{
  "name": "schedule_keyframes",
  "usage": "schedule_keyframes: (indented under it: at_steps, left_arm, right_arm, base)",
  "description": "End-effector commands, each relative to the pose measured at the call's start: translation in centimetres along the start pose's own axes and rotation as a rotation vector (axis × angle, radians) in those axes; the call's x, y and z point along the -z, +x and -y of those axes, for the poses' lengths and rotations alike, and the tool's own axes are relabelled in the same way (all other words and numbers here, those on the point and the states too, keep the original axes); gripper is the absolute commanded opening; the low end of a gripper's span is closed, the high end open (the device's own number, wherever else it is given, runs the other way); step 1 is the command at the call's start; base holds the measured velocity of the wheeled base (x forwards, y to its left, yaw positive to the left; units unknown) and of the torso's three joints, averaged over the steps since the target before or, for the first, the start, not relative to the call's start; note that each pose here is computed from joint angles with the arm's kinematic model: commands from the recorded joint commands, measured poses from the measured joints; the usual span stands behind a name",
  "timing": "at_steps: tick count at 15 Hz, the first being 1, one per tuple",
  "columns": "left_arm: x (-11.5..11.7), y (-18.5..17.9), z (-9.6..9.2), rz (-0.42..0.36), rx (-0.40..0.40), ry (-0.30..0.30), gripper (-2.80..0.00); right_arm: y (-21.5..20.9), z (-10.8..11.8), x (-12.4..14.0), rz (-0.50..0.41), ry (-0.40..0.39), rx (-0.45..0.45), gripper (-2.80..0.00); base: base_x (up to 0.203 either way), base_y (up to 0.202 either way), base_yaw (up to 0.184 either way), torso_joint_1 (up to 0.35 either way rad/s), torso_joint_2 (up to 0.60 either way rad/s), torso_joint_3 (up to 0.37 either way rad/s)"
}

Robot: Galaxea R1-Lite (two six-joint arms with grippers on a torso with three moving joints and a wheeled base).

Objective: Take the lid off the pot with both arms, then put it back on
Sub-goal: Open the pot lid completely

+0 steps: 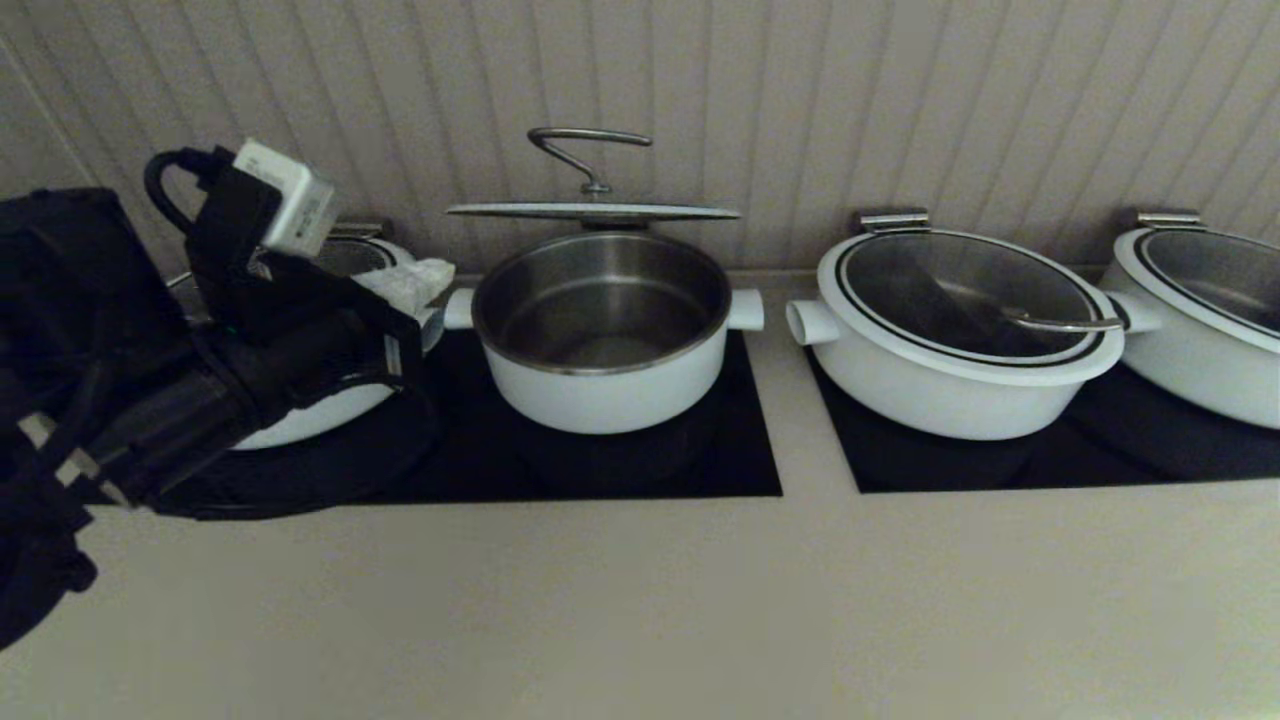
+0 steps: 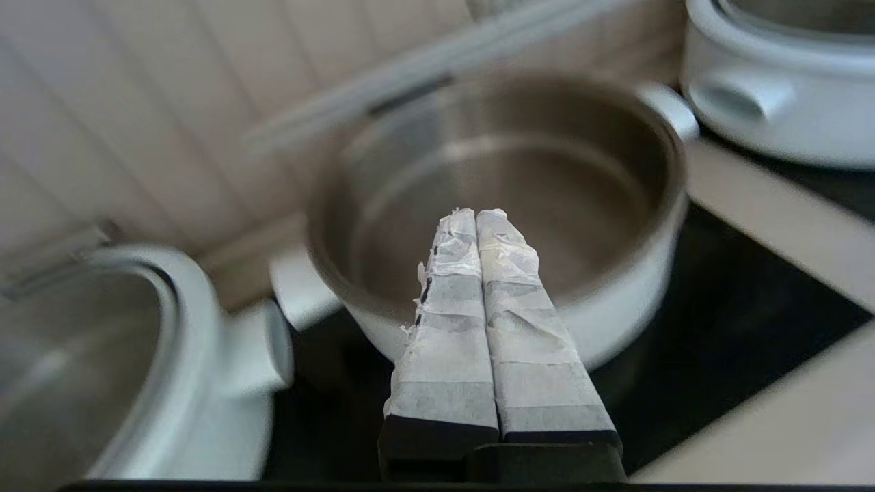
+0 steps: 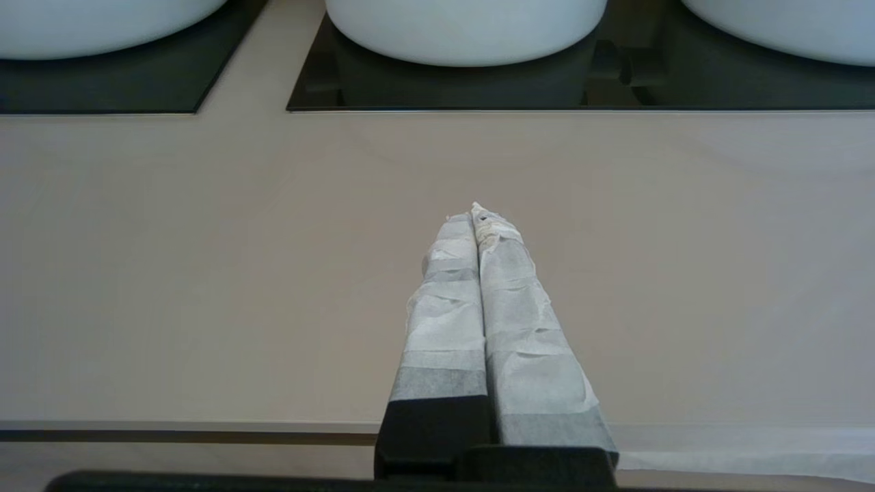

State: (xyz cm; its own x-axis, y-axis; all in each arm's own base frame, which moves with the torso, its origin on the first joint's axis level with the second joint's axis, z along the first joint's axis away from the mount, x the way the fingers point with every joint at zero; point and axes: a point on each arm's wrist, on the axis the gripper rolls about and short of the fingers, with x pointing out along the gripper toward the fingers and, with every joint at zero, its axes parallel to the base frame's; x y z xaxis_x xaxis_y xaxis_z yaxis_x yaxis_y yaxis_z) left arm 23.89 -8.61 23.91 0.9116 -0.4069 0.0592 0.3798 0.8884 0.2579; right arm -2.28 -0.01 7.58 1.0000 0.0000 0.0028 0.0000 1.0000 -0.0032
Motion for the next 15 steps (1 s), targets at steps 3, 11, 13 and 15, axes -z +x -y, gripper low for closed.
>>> schedule_keyframes:
  at_steps: [3, 11, 13, 15]
  left_arm:
    - [2.4, 3.0, 0.7, -0.016, 0.017, 0.004, -2.80]
    - [3.7, 10.3, 0.5, 0.045, -0.005, 0.017, -2.80]
    - [3.4, 11.7, 0.3, 0.072, -0.016, 0.024, -2.80]
    - [3.1, 12.6, -0.3, 0.095, -0.034, 0.038, -2.80]
  right_arm:
    - [0.0, 0.0, 0.0, 0.000, 0.000, 0.000, -2.80]
    - [0.0, 0.0, 0.0, 0.000, 0.000, 0.000, -2.80]
    - [0.0, 0.0, 0.0, 0.000, 0.000, 0.000, -2.80]
    - [0.0, 0.0, 0.0, 0.000, 0.000, 0.000, -2.80]
  base:
    - [0.000, 0.000, 0.000, 0.000, 0.00, 0.000]
    - [0.000, 0.000, 0.000, 0.000, 0.00, 0.000]
    - [0.000, 0.000, 0.000, 0.000, 0.00, 0.000]
    - [0.000, 0.000, 0.000, 0.000, 0.00, 0.000]
